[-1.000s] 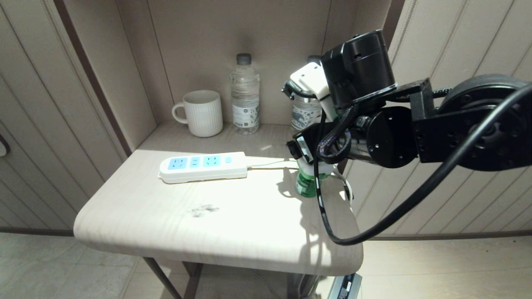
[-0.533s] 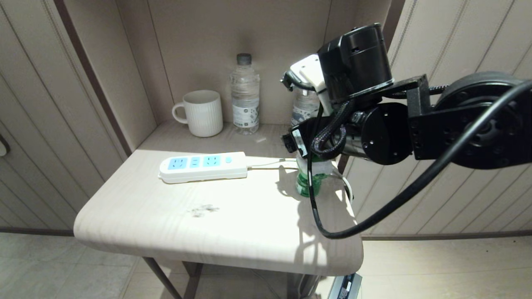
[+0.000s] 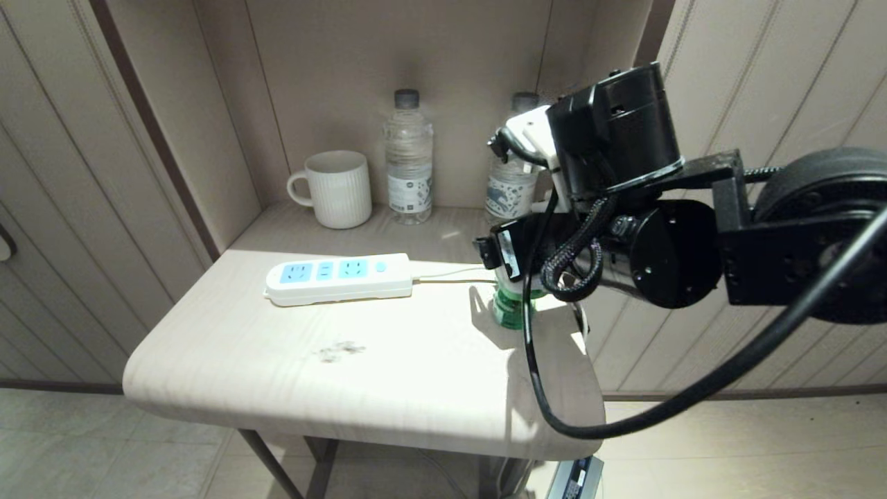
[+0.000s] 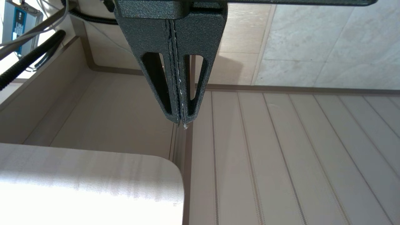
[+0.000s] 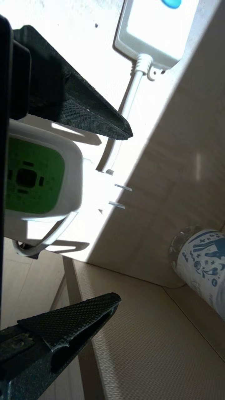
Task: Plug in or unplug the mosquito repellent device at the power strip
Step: Pick up the mosquito repellent liquid
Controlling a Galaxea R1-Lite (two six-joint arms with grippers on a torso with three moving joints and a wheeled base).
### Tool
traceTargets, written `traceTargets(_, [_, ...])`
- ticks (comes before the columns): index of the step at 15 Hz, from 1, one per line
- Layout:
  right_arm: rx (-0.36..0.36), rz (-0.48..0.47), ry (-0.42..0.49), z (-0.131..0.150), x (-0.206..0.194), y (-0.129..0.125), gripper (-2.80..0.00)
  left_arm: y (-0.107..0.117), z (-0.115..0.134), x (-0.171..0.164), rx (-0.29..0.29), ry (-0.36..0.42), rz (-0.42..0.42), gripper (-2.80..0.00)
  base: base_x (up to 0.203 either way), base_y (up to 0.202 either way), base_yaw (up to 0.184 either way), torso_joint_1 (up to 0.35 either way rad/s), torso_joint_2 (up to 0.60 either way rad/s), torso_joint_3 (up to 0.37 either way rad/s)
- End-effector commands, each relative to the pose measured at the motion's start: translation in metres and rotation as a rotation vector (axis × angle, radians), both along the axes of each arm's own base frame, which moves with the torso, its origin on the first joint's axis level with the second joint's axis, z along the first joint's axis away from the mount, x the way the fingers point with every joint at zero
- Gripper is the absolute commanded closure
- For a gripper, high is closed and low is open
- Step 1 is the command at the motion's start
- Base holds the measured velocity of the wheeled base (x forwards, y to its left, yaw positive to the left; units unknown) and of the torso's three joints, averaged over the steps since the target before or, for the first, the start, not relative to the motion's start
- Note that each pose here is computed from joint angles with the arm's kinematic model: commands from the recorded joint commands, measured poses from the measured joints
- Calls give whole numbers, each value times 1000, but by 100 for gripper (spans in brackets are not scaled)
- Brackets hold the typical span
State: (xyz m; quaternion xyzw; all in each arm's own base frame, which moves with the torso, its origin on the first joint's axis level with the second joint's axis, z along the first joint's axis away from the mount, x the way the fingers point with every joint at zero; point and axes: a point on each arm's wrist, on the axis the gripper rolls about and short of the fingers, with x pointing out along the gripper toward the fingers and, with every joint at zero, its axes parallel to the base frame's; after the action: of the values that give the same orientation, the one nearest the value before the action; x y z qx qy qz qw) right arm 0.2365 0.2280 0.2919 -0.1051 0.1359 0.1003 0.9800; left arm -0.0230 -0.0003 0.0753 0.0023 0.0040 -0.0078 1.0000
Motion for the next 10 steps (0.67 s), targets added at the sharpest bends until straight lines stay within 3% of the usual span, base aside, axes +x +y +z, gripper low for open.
traceTargets(1, [56, 9, -56, -2, -10, -7, -280, 0, 0, 0, 0, 1, 0, 0, 0, 0, 0, 0, 0, 0])
traceTargets(5, [93, 42, -157, -21, -16, -6, -280, 0, 0, 0, 0, 1, 0, 0, 0, 0, 0, 0, 0, 0])
traceTargets(8, [101, 46, -162, -40, -24, -14, -280, 0, 0, 0, 0, 1, 0, 0, 0, 0, 0, 0, 0, 0])
traceTargets(10, [176, 39, -238, -44, -27, -17, -280, 0, 0, 0, 0, 1, 0, 0, 0, 0, 0, 0, 0, 0])
